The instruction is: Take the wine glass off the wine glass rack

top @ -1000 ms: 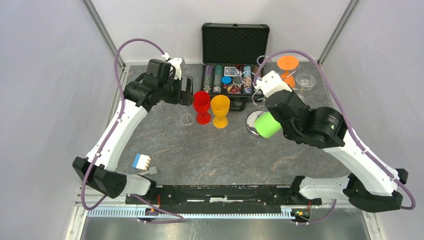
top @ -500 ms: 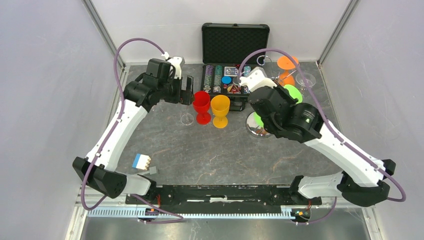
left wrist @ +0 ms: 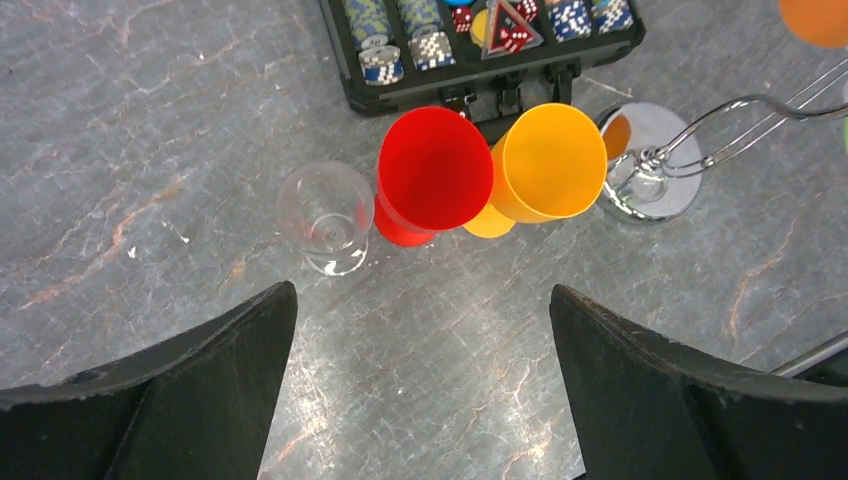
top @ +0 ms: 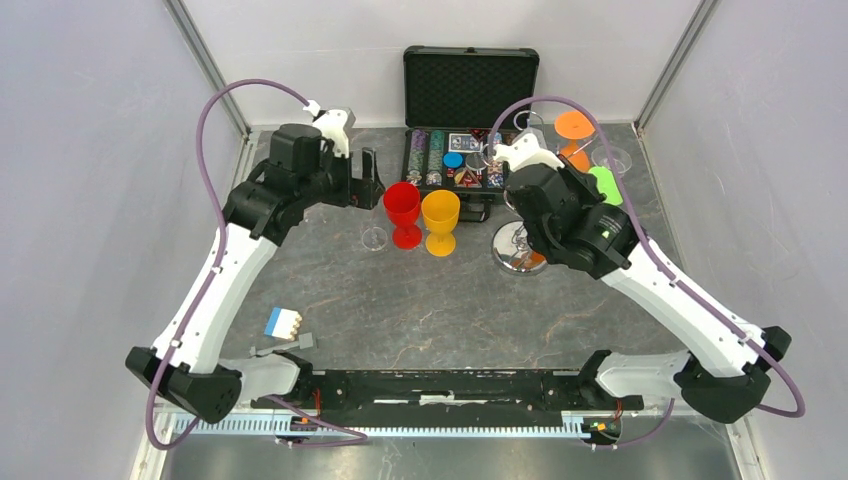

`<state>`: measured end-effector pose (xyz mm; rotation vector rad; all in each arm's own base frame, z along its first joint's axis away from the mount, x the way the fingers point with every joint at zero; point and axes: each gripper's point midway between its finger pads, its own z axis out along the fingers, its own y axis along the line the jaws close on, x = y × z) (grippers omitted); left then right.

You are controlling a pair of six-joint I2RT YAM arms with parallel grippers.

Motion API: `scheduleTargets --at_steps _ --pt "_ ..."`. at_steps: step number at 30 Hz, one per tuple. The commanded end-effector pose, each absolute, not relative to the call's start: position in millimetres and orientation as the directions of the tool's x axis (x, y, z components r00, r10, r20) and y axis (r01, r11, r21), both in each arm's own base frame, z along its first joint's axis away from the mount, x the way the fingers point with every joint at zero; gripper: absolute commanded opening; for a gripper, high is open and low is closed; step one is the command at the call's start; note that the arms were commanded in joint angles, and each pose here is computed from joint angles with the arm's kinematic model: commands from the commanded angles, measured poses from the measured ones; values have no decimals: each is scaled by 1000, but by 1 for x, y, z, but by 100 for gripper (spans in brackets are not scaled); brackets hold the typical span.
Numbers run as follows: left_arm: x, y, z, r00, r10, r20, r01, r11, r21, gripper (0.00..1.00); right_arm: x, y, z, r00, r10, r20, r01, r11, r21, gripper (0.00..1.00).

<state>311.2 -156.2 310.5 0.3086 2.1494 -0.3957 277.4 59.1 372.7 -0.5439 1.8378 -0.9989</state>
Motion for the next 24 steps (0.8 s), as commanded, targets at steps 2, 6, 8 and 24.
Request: scheduleTargets --at_steps 2,6,8,24 --pt "310 -161 350 -446 -27 -895 384 897 -219 100 262 46 385 -419 -650 -634 84 667 -740 0" --pt "299 -175 370 -409 -94 -908 452 844 -291 100 250 47 380 -366 -597 -714 13 764 -645 0" --pt "291 -184 378 -402 -119 -908 495 806 -325 100 241 43 380 -339 -565 -752 -5 801 -599 0" --pt "254 -204 389 -455 -168 -874 600 667 -441 100 210 109 384 -86 -401 -912 -421 844 -331 0"
